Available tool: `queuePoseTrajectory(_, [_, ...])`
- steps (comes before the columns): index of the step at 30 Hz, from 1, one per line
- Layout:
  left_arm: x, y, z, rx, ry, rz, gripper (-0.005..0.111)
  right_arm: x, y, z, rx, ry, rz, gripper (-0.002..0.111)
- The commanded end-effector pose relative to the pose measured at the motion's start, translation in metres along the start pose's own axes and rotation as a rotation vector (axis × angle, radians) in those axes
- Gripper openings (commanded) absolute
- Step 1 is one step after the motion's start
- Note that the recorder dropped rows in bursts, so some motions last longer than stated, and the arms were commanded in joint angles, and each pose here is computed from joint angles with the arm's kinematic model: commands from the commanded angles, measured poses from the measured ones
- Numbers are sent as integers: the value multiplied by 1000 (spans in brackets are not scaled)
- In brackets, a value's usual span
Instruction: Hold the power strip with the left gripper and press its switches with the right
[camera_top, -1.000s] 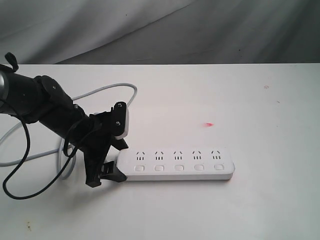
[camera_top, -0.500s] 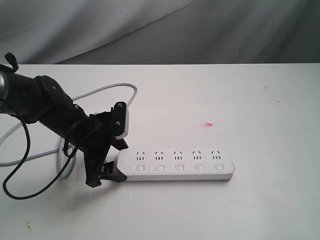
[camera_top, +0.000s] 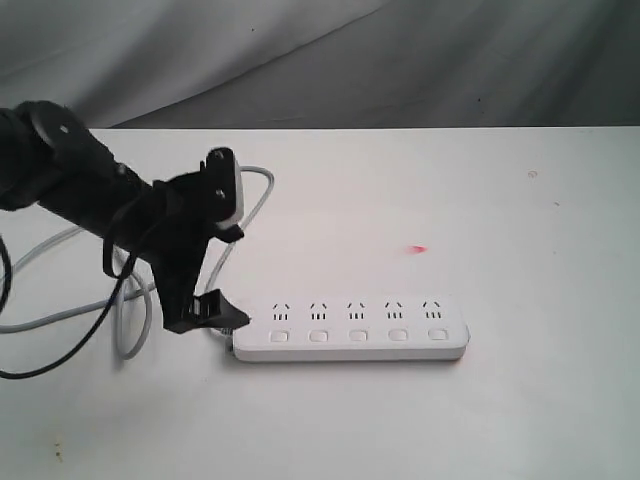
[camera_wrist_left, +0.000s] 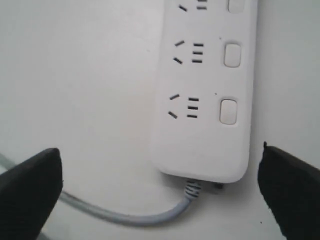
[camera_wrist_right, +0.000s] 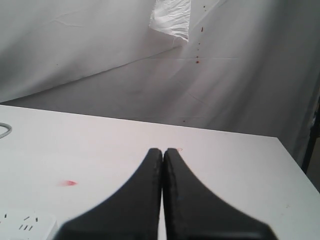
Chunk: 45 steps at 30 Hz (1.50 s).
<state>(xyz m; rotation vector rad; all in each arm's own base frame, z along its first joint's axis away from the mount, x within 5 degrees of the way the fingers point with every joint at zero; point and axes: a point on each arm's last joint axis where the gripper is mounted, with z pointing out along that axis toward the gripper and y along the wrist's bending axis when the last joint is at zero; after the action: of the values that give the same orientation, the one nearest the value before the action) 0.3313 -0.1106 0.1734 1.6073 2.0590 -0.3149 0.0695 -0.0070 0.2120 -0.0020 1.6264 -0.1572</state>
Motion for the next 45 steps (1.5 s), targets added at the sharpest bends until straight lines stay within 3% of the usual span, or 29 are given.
queuePoseTrajectory(1, [-19,-7,-56,-115,3,-74,100,1,0,0,7,-7,-10,0])
queuePoseTrajectory(5, [-27,-28,-112,-187,32,-230,99,1,0,0,7,-7,-8,0])
queuePoseTrajectory(15, [-28,-104,-194,-73,89,-401,99,1,0,0,7,-7,-10,0])
queuePoseTrajectory(17, [-30,-116,-211,-121,42,-384,91,1,0,0,7,-7,-10,0])
queuePoseTrajectory(18, [-30,-124,-221,-149,15,-369,76,1,0,0,7,-7,-10,0])
queuePoseTrajectory(19, [-30,-127,-225,-160,5,-363,68,1,0,0,7,-7,-10,0])
queuePoseTrajectory(20, [-30,-134,-232,-181,-19,-352,47,1,0,0,7,-7,-10,0])
queuePoseTrajectory(23, [-32,-141,-239,-185,-65,-347,18,1,0,0,7,-7,-10,0])
queuePoseTrajectory(24, [-34,-147,-243,-182,-99,-347,3,1,0,0,7,-7,-8,0])
queuePoseTrajectory(30, [-35,-153,-250,-196,-126,-337,1,1,0,0,7,-7,-8,0])
queuePoseTrajectory(35, [-33,-146,-264,-442,-224,-347,1,1,0,0,7,-7,-10,0])
queuePoseTrajectory(40, [-15,-167,-281,-698,-351,-328,1,1,0,0,7,-7,-10,0])
queuePoseTrajectory(45, [18,-188,-276,-924,-424,-350,1,1,0,0,7,-7,-10,0])
